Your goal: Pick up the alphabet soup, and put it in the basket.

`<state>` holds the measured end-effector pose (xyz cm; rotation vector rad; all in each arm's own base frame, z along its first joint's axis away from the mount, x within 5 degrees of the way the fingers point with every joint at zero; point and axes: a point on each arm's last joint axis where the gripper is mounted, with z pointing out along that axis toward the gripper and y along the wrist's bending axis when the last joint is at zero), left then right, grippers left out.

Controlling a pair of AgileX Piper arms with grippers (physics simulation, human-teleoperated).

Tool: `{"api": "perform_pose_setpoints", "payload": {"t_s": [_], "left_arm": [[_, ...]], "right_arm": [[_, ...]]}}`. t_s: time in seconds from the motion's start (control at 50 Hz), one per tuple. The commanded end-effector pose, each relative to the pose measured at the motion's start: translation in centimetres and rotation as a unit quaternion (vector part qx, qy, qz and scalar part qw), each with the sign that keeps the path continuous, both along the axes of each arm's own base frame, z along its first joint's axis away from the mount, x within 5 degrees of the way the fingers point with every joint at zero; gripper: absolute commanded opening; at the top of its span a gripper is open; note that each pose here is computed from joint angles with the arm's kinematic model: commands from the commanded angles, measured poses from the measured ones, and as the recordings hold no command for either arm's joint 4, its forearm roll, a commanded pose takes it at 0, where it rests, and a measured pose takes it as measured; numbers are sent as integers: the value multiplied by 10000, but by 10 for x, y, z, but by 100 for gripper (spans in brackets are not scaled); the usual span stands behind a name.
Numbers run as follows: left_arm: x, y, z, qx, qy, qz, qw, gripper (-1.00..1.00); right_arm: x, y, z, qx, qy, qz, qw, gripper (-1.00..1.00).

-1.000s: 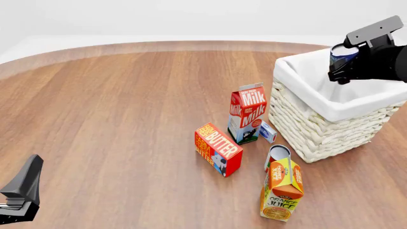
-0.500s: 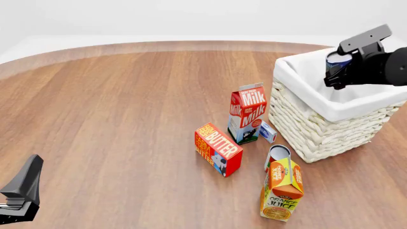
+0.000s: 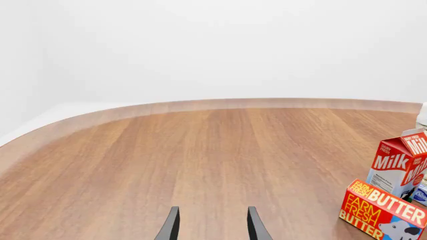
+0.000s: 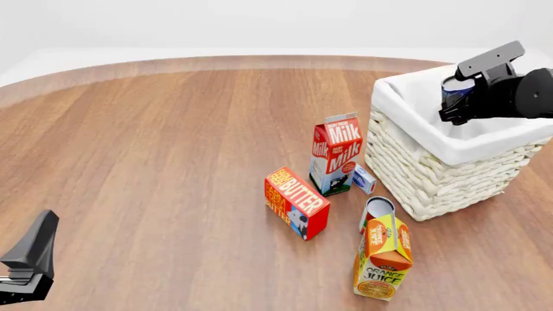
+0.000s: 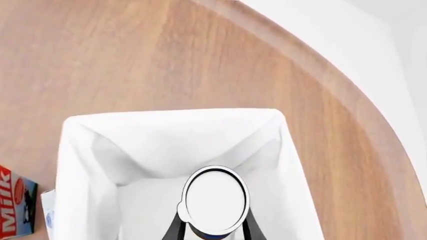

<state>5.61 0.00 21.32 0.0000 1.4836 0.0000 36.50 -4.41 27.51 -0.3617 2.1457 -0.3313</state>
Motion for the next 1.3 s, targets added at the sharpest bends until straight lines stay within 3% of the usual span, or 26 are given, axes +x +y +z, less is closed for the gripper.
{"api": "perform_pose_setpoints", "payload": {"t_s": [0.02, 0.9, 1.12, 1.14, 1.3], "left_arm": [[0, 0, 0, 0, 0, 0, 10000, 100], [0, 0, 0, 0, 0, 0, 10000, 100], [0, 0, 0, 0, 0, 0, 10000, 100], [0, 0, 0, 0, 0, 0, 10000, 100], [0, 0, 0, 0, 0, 0, 10000, 100]], "right_arm": [[6, -3, 2, 69, -60, -70, 9999, -100], [11, -11, -23, -42, 298, -59, 9995, -100], [13, -17, -20, -43, 215, -141, 9997, -100], [13, -20, -18, -54, 185, -177, 9997, 100], [13, -25, -16, -54, 133, -253, 9996, 100]]}}
